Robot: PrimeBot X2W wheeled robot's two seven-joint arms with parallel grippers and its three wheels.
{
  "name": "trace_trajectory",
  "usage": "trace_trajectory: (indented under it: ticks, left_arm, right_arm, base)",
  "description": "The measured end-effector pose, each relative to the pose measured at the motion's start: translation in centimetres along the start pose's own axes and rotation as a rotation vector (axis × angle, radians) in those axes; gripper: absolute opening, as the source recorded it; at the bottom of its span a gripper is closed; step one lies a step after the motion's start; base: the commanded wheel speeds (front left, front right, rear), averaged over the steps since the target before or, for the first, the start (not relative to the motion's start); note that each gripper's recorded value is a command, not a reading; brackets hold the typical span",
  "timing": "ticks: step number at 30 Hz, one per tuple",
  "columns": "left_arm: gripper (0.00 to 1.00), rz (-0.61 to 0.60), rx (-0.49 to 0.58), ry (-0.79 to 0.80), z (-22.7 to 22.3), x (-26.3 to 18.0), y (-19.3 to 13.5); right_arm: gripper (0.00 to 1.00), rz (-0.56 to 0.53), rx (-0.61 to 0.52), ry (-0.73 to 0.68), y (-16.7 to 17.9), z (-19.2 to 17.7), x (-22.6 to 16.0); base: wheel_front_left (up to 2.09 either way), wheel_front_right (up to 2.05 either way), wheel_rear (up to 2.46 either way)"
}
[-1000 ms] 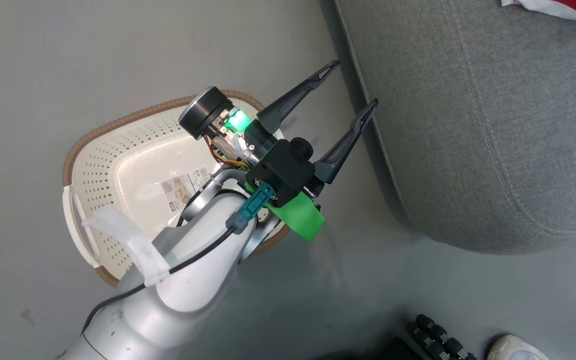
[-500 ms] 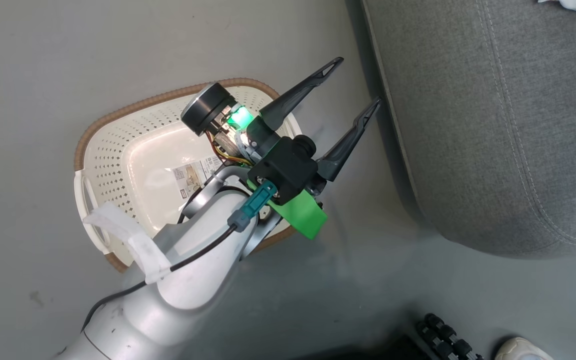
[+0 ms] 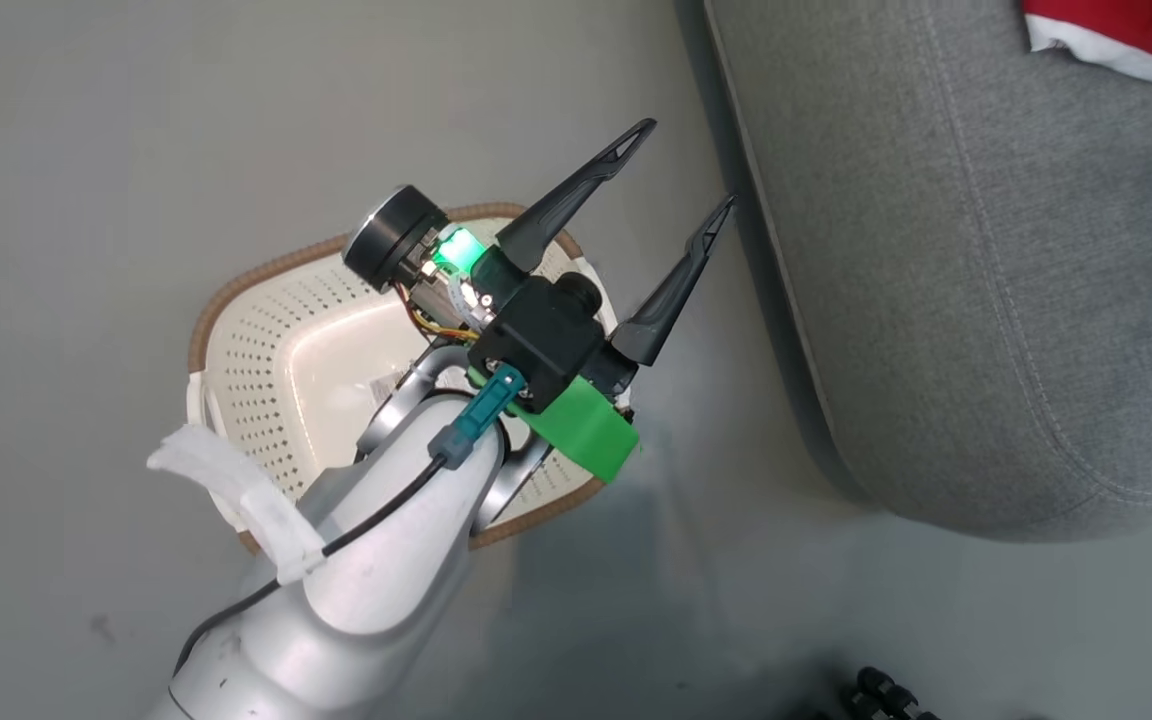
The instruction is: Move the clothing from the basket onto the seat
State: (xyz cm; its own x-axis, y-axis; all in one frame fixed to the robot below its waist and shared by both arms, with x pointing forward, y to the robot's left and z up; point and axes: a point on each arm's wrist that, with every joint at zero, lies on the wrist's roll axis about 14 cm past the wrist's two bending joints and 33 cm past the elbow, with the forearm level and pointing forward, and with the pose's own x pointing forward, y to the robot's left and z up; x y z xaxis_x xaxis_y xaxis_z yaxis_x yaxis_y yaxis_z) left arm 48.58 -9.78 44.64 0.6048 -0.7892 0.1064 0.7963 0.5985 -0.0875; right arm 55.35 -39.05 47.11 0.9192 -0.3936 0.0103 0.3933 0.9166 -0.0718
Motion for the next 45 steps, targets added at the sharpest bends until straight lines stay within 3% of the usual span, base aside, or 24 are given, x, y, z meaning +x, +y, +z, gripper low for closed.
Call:
trace_trajectory:
  ticks: [5, 13, 31, 45]
  left_arm:
    - [1.00, 0.046, 0.004, -0.016, 1.8, -1.0, 0.1]
    - [1.00, 0.152, 0.016, -0.037, 4.5, -3.4, 1.0]
    - [1.00, 0.567, 0.055, -0.055, 8.5, -14.7, 7.4]
    - [1.00, 0.814, 0.085, -0.102, 11.1, -23.6, 9.0]
  right_arm:
    - [1.00, 0.029, 0.007, 0.002, 0.2, 0.1, -3.1]
    - [1.00, 0.145, 0.051, -0.002, 3.8, 0.6, -8.0]
    - [1.00, 0.503, 0.202, -0.151, 17.0, 6.9, -15.3]
    - [1.00, 0.590, 0.228, -0.193, 18.7, 9.1, -20.2]
  base:
    - [0.00, 0.00, 0.00]
    - [0.00, 0.00, 0.00]
    - [0.00, 0.00, 0.00]
    - [0.00, 0.00, 0.00]
